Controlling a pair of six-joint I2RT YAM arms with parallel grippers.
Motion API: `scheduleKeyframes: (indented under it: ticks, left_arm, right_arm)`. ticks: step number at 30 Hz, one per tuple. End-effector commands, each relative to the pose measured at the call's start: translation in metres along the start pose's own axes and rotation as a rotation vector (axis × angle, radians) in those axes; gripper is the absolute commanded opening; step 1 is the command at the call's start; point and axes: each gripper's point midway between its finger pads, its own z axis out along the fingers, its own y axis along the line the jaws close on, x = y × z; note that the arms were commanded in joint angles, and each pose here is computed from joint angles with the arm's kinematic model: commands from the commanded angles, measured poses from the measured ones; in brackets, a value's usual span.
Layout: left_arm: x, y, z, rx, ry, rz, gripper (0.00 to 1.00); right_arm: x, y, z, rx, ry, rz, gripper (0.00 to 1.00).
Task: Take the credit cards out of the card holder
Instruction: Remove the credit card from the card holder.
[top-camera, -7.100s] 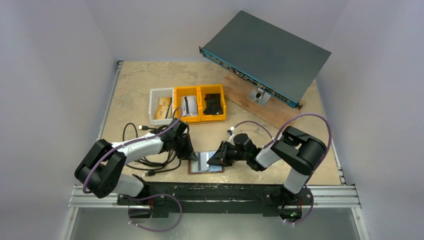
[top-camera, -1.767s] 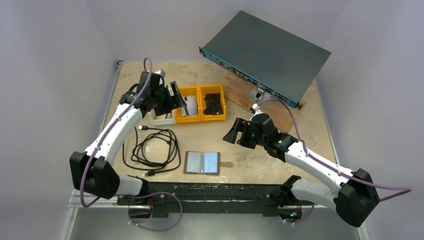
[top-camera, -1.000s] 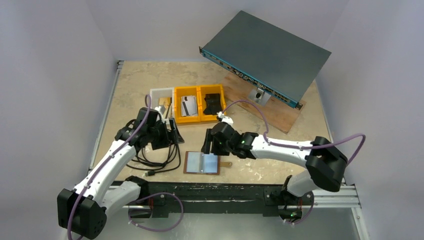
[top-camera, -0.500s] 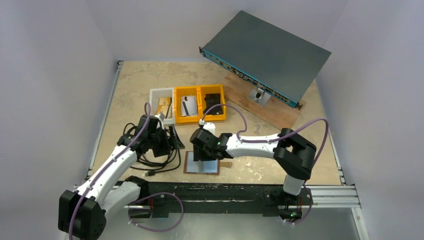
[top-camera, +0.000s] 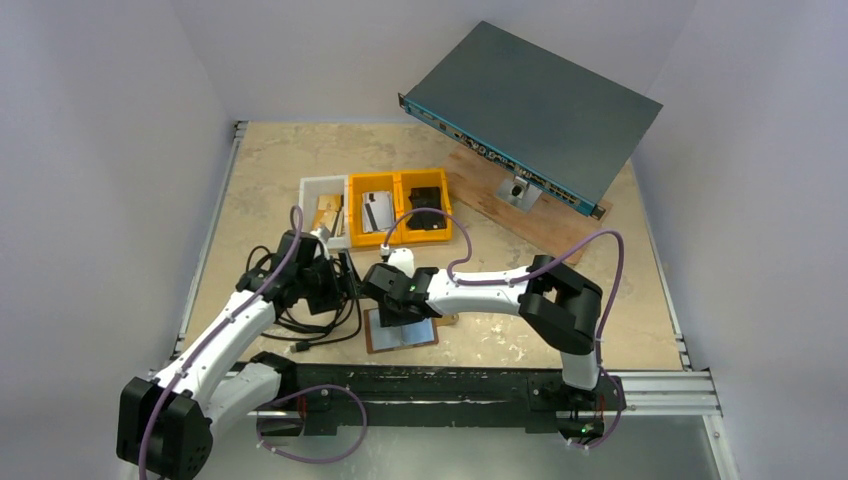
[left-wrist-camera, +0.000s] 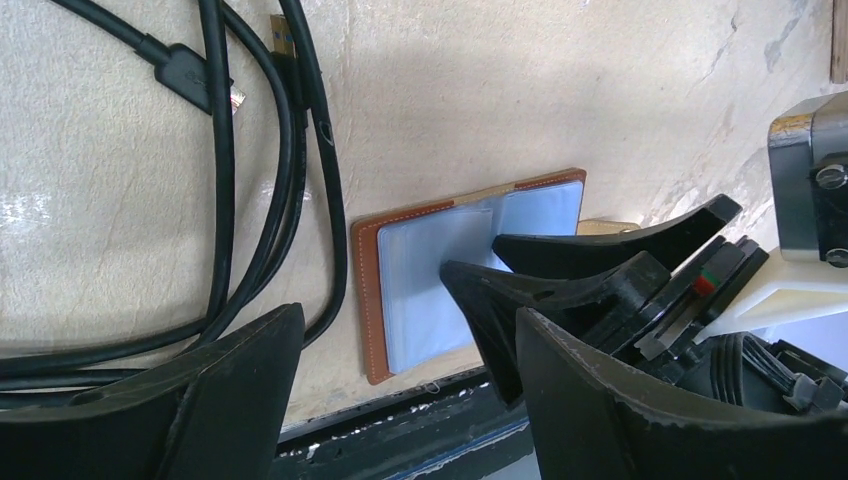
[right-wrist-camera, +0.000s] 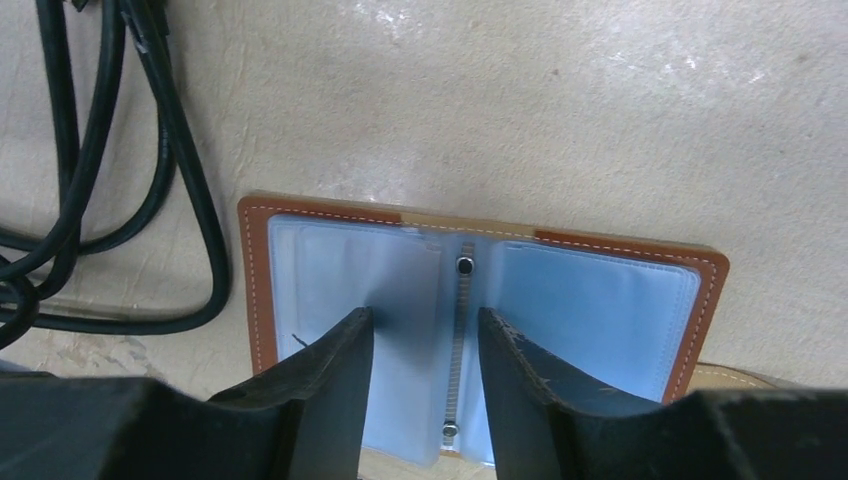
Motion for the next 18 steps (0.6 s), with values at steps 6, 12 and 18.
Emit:
scheduleKeyframes:
  ticks: [6,12,18]
  left_arm:
    - [0.001,-0.004,0.008,0.036,0.019,-0.018,0.72]
    - [0.013,-0.013,0.016,0.076,0.078,-0.006,0.53]
    - [0.029,-0.024,0.026,0.091,0.126,0.027,0.34]
  right_arm:
    - [0.028,-0.032,0.012,0.085,0.06,-0.021,0.19]
    - [0.035,-0.032,0.014,0.011,0.084,0.024,0.07]
    - [0.036,-0.033,0.016,-0.062,0.105,0.066,0.01]
